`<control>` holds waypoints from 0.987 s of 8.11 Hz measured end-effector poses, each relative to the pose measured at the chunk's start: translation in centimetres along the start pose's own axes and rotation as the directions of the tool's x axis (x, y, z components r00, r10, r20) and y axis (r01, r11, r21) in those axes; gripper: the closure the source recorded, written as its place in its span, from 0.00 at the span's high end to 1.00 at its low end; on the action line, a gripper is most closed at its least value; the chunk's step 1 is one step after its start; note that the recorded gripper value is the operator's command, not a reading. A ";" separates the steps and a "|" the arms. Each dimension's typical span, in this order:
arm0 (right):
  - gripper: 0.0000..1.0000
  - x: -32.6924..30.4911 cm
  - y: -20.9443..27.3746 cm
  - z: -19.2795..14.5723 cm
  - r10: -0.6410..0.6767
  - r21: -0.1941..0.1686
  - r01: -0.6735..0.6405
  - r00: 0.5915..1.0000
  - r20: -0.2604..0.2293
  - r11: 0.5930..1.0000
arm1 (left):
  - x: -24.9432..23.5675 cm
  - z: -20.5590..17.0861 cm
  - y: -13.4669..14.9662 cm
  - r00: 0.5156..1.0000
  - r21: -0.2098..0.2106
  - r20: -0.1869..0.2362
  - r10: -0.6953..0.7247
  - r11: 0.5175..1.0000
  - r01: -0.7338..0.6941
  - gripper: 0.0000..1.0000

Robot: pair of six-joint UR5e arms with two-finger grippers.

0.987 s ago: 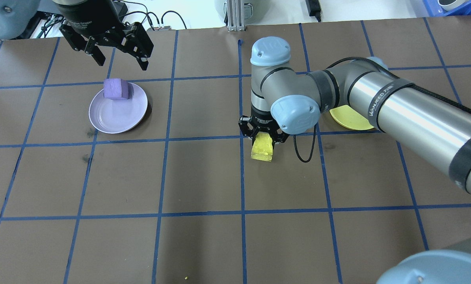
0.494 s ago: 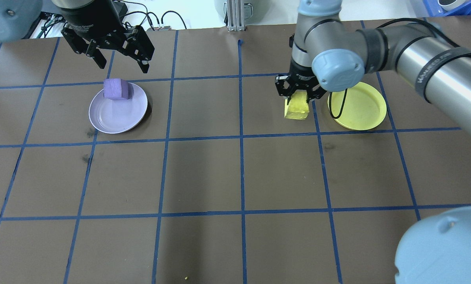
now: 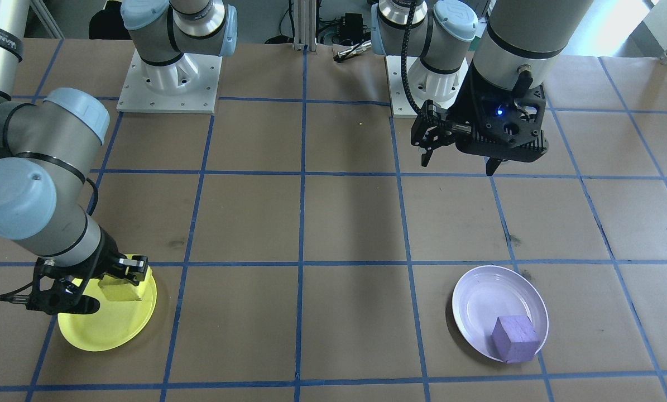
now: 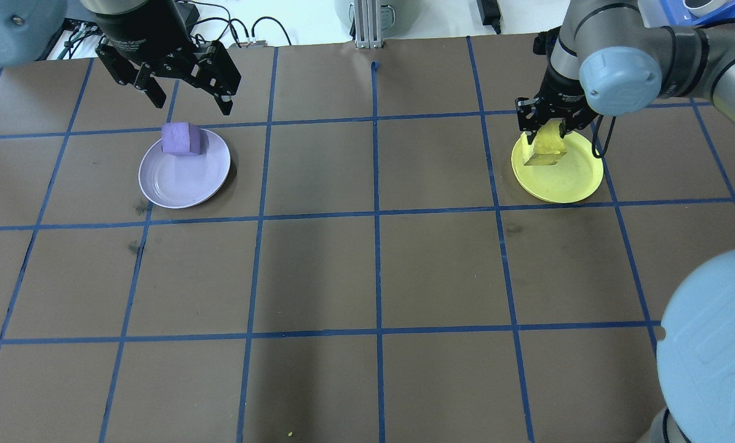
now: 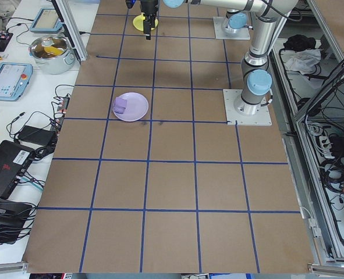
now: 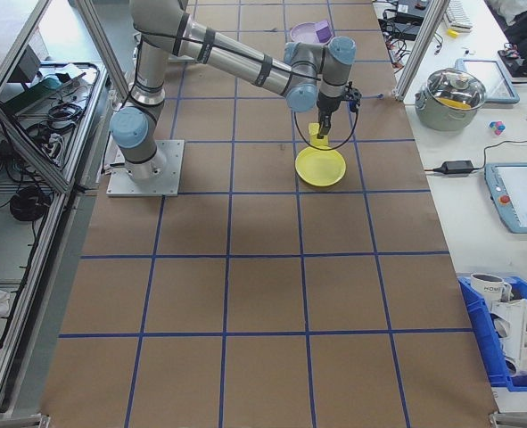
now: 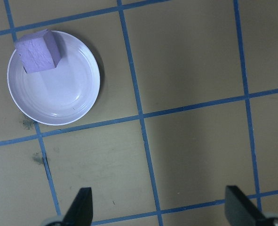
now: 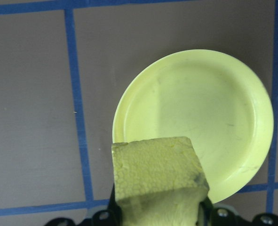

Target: Sort blocks by color into plates

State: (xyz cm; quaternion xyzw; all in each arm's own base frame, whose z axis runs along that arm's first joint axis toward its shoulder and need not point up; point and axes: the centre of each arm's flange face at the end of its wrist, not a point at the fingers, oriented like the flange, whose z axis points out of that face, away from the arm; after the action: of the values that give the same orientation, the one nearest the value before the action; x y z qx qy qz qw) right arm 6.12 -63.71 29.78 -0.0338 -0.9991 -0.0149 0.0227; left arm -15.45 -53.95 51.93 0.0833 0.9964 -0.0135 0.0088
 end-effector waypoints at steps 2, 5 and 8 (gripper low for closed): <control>0.06 2.8 -1.2 2.2 -0.014 -0.008 0.014 0.999 -0.033 1.000 | 0.0 0.2 -0.1 1.000 -0.004 -0.001 0.000 1.000 0.000 1.00; 1.00 3.5 -2.7 5.8 -0.015 -0.002 0.014 0.999 -0.043 1.000 | 0.0 0.3 -0.1 1.000 -0.006 -0.001 0.000 1.000 0.000 1.00; 1.00 3.6 -2.5 4.5 -0.021 0.019 0.021 0.999 -0.046 1.000 | -0.1 0.6 -0.1 1.000 -0.010 -0.002 -0.001 1.000 0.001 1.00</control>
State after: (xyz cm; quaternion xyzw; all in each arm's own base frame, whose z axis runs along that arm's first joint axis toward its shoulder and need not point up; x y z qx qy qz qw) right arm 2.12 -65.82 25.40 -0.0228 -0.9987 -0.0064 0.0455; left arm -15.40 -54.10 51.36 0.0828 0.9965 -0.0084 0.0080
